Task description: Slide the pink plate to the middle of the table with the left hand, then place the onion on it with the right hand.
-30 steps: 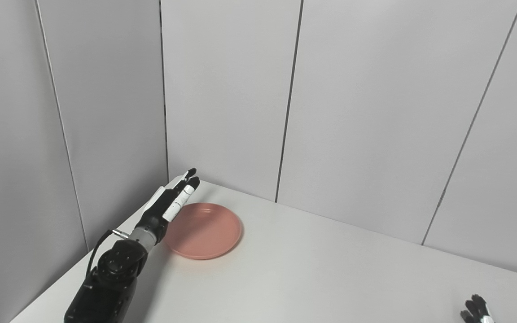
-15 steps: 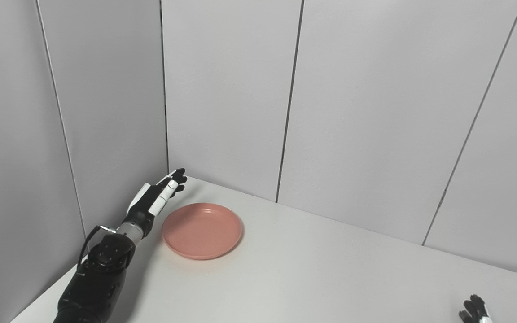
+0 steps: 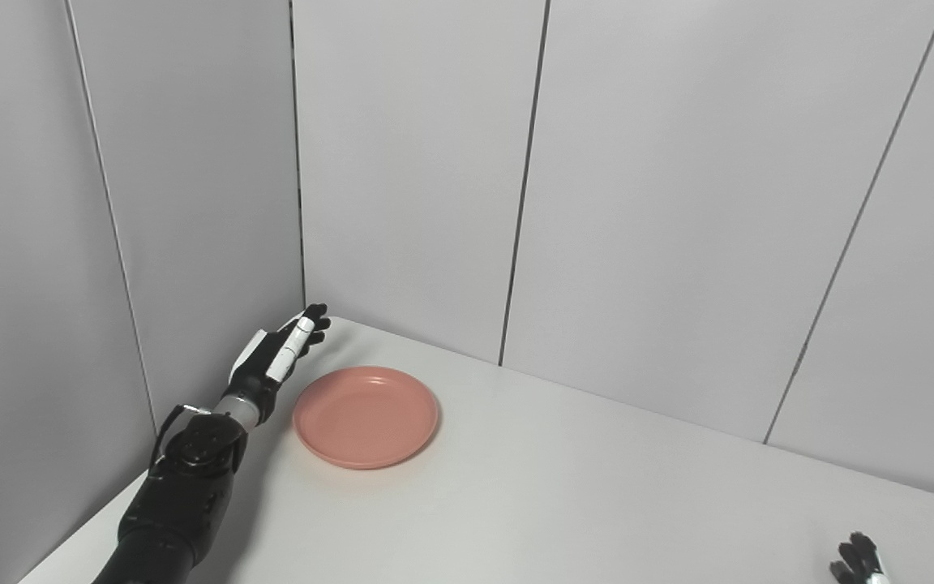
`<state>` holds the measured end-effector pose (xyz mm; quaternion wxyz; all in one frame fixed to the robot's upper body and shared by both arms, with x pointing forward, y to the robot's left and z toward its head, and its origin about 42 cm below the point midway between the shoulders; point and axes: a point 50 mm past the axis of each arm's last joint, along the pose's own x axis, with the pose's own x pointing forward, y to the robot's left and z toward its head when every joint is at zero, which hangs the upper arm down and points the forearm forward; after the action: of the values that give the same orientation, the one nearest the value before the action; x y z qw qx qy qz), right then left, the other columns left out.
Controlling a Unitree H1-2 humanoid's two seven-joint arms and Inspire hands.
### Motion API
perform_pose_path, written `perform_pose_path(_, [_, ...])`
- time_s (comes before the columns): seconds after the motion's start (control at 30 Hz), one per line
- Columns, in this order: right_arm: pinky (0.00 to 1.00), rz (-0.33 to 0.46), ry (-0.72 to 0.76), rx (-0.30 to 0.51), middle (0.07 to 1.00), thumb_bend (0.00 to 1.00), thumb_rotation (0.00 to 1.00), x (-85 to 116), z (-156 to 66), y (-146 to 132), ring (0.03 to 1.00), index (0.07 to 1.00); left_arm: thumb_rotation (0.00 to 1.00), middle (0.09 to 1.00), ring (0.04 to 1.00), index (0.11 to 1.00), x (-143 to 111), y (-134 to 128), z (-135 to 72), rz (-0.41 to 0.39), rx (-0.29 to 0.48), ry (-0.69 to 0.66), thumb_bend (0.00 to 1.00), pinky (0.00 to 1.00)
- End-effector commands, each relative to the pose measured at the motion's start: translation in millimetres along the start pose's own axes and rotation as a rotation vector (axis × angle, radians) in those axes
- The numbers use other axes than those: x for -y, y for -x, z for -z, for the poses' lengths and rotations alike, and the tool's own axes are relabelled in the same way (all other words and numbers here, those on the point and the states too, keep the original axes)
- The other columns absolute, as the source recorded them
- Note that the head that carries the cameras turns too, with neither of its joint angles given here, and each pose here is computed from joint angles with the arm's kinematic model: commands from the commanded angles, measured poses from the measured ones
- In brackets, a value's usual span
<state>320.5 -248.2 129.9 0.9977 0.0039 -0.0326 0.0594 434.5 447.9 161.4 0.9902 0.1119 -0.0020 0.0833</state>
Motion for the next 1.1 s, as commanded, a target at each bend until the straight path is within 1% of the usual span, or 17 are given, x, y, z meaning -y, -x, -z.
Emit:
perform_pose_path(0.0, [1.0, -0.011, 0.01, 0.057, 1.0, 0.33, 1.0, 0.8, -15.8, -8.2, 1.0, 1.0, 1.0, 0.93, 0.944, 0.907, -11.3, -20.7, -37.2, -0.031, 0.118, 0.016, 0.82, 1.0])
perform_pose_path(0.1, [1.0, -0.013, 0.014, 0.054, 1.0, 0.35, 1.0, 0.8, -16.0, -7.3, 1.0, 1.0, 1.0, 0.921, 0.932, 0.903, -9.4, -22.6, -32.4, -0.048, 0.101, 0.034, 0.82, 0.98])
perform_pose_path(0.17, [1.0, -0.012, 0.018, 0.054, 1.0, 0.35, 1.0, 0.7, -16.3, -6.8, 1.0, 1.0, 1.0, 0.918, 0.928, 0.904, -7.1, -23.3, -29.4, -0.056, 0.088, 0.038, 0.8, 0.96])
perform_pose_path(0.27, [1.0, -0.008, 0.019, 0.059, 1.0, 0.34, 1.0, 0.8, -16.5, -6.5, 1.0, 1.0, 1.0, 0.921, 0.933, 0.91, -4.2, -24.1, -25.3, -0.053, 0.075, 0.048, 0.78, 0.96])
perform_pose_path(0.33, [1.0, -0.008, 0.011, 0.057, 1.0, 0.33, 1.0, 0.8, -17.0, -6.1, 1.0, 1.0, 1.0, 0.92, 0.933, 0.908, -1.6, -23.8, -21.5, -0.043, 0.06, 0.047, 0.78, 0.96])
perform_pose_path(0.47, [1.0, -0.004, 0.014, 0.054, 1.0, 0.33, 1.0, 1.1, -17.7, -5.8, 1.0, 1.0, 1.0, 0.918, 0.928, 0.91, 4.9, -21.8, -15.2, -0.032, 0.046, 0.054, 0.79, 0.97])
perform_pose_path(0.57, [1.0, -0.005, 0.014, 0.052, 1.0, 0.35, 1.0, 0.8, -18.6, -4.9, 1.0, 1.0, 1.0, 0.922, 0.928, 0.919, 11.1, -19.9, -11.6, -0.014, 0.044, 0.072, 0.76, 0.97])
perform_pose_path(0.7, [1.0, -0.005, 0.014, 0.055, 1.0, 0.34, 1.0, 1.0, -18.5, -4.0, 1.0, 1.0, 1.0, 0.922, 0.925, 0.919, 19.6, -19.2, -7.0, 0.016, 0.041, 0.097, 0.75, 0.97])
perform_pose_path(0.9, [1.0, -0.006, 0.018, 0.061, 1.0, 0.33, 1.0, 0.7, -19.5, -2.9, 1.0, 1.0, 1.0, 0.926, 0.934, 0.918, 32.3, -18.1, -4.6, 0.045, 0.036, 0.183, 0.76, 0.98])
perform_pose_path(1.07, [1.0, -0.003, 0.01, 0.065, 1.0, 0.32, 1.0, -0.3, -20.4, -2.7, 1.0, 1.0, 1.0, 0.926, 0.934, 0.915, 40.6, -16.5, -0.7, 0.074, 0.026, 0.191, 0.77, 0.96])
